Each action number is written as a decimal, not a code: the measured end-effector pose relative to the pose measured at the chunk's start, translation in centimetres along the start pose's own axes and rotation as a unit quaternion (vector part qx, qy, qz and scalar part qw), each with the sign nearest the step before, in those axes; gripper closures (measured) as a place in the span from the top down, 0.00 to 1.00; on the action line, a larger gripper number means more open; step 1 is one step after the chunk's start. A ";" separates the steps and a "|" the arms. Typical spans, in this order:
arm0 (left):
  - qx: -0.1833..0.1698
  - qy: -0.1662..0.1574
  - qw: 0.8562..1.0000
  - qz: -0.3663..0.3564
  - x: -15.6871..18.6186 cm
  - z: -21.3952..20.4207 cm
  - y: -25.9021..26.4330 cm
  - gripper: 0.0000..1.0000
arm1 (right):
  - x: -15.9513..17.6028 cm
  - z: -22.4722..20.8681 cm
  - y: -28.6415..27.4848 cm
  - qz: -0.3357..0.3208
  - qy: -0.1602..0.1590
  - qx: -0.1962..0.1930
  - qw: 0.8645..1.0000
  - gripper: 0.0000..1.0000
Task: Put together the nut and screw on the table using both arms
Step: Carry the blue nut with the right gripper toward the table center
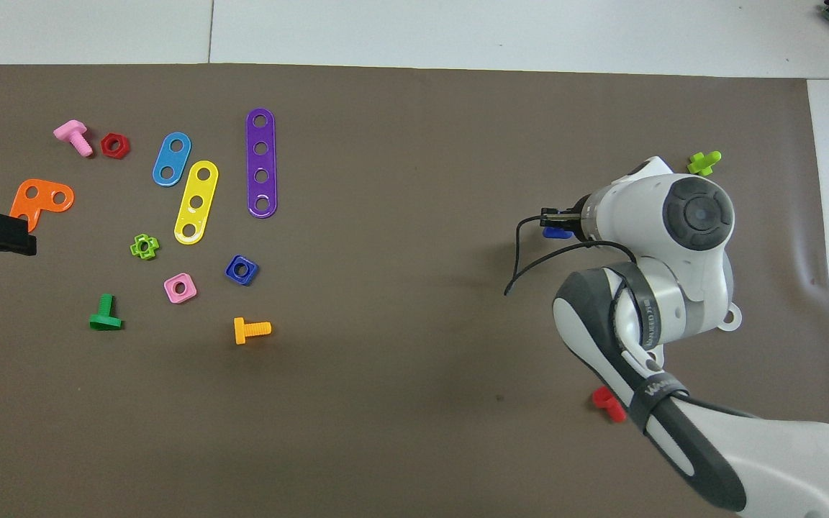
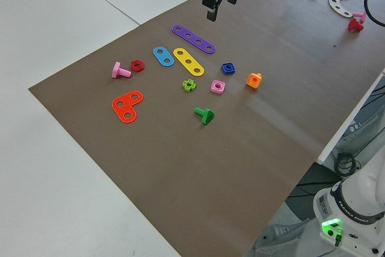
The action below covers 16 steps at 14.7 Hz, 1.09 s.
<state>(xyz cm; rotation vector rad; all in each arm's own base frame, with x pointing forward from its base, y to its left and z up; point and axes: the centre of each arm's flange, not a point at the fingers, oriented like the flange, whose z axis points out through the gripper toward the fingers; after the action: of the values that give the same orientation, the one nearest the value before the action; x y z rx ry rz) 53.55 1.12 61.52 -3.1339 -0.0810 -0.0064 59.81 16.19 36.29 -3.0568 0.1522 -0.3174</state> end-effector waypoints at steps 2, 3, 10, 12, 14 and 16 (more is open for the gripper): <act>0.000 0.000 1.000 0.000 0.0 0.0 0.0 1.00 | -0.4 -1.1 -4.2 0.020 -0.003 0.006 1.000 0.19; 0.000 0.000 1.000 0.000 0.0 0.0 0.0 1.00 | -0.5 -1.5 -6.2 0.029 -0.006 0.009 1.000 0.19; 0.000 0.000 1.000 0.000 0.0 0.0 0.0 1.00 | -1.6 0.3 -17.6 0.066 -0.023 -0.013 0.997 0.19; 0.000 0.000 1.000 0.000 0.0 0.0 0.0 1.00 | -2.7 1.6 -20.6 0.066 -0.028 -0.022 0.997 0.19; 0.000 0.000 1.000 0.000 0.0 0.0 0.0 1.00 | -3.4 2.6 -21.8 0.063 -0.030 -0.028 0.997 0.19; 0.000 0.000 1.000 0.004 0.0 0.0 0.4 1.00 | -4.2 3.1 -22.3 0.057 -0.039 -0.035 0.997 0.19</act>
<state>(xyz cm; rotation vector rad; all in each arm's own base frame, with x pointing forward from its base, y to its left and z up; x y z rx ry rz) 53.56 0.68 61.52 -3.1338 -0.0690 -0.0065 58.40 38.91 34.12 -3.1078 0.3390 -0.1906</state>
